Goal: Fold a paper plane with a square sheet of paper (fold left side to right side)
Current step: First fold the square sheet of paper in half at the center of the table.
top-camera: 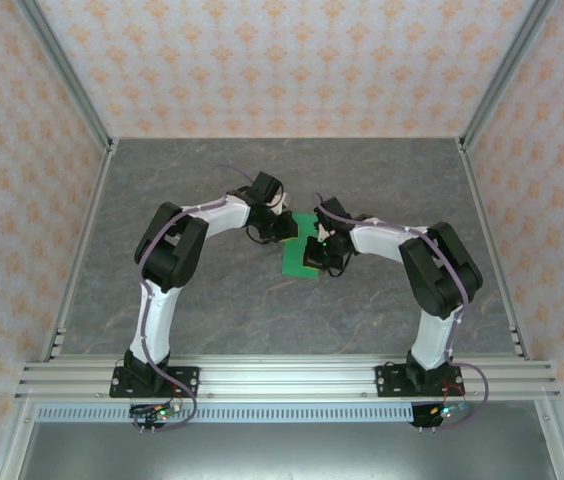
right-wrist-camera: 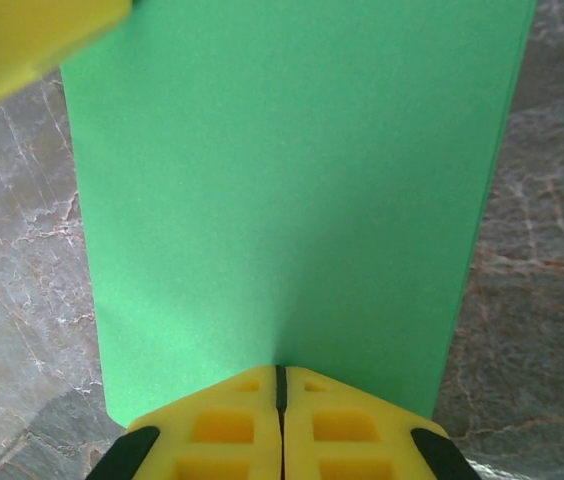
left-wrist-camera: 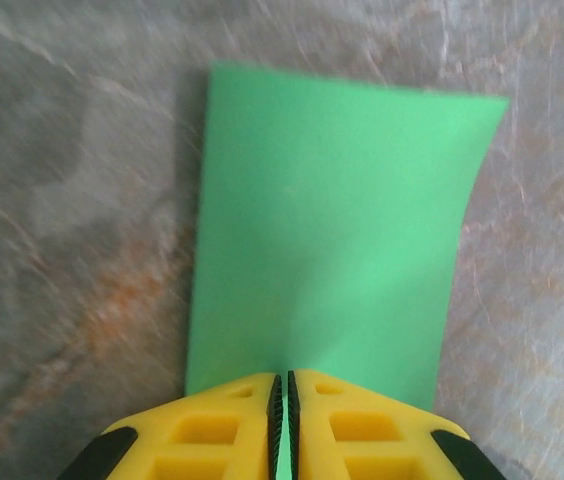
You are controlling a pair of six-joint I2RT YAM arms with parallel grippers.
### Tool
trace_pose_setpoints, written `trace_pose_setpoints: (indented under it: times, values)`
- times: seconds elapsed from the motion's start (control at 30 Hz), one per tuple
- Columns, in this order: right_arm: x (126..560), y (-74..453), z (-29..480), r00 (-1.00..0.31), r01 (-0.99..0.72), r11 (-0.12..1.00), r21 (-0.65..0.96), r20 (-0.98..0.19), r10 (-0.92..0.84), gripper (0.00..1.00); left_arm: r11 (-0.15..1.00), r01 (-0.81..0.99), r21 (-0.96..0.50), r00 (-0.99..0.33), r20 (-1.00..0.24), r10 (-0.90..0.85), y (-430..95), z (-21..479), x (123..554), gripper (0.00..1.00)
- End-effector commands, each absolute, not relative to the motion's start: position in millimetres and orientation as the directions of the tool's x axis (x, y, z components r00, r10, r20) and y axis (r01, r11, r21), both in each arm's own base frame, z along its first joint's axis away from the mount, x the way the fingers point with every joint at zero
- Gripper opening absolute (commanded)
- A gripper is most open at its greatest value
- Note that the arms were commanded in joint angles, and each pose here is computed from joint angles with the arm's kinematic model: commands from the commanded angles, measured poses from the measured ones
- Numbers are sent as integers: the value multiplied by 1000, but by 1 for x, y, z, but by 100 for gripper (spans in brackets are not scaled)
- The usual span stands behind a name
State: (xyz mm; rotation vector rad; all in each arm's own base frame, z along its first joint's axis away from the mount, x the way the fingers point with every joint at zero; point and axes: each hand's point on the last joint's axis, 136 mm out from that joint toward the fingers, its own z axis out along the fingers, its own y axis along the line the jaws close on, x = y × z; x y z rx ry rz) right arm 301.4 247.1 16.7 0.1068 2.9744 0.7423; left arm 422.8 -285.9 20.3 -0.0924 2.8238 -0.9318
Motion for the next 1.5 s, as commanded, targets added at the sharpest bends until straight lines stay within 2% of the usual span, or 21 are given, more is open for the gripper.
trace_pose_setpoints:
  times: [0.0, 0.43, 0.77, 1.07, 1.17, 1.3, 1.47]
  values:
    - [266, 194, -30, -993, 112, 970, 214, 58, 102, 8, 855, -85, -512, -963, -178, -202, -252, 5, 453, 15]
    - [259, 191, -34, -993, 102, 975, 200, 84, 87, 8, 834, -137, -534, -937, -203, -284, -239, 5, 516, 15]
    - [257, 190, -34, -993, 90, 974, 206, 89, 73, 8, 831, -167, -530, -923, -212, -320, -223, 4, 541, 15]
    - [270, 194, -8, -1000, 6, 963, 270, 28, -1, 11, 821, -113, -560, -873, -339, -351, -186, 78, 531, 16]
    - [286, 208, 14, -998, -33, 937, 347, -54, -15, 16, 829, -65, -555, -869, -378, -321, -181, 101, 511, 17]
    - [311, 225, 52, -981, -88, 900, 428, -192, -4, 33, 790, -30, -613, -883, -354, -308, -192, 112, 474, 18]
    - [343, 211, 87, -943, -61, 894, 444, -320, 94, 50, 758, -1, -652, -923, -291, -252, -228, 107, 426, 20]
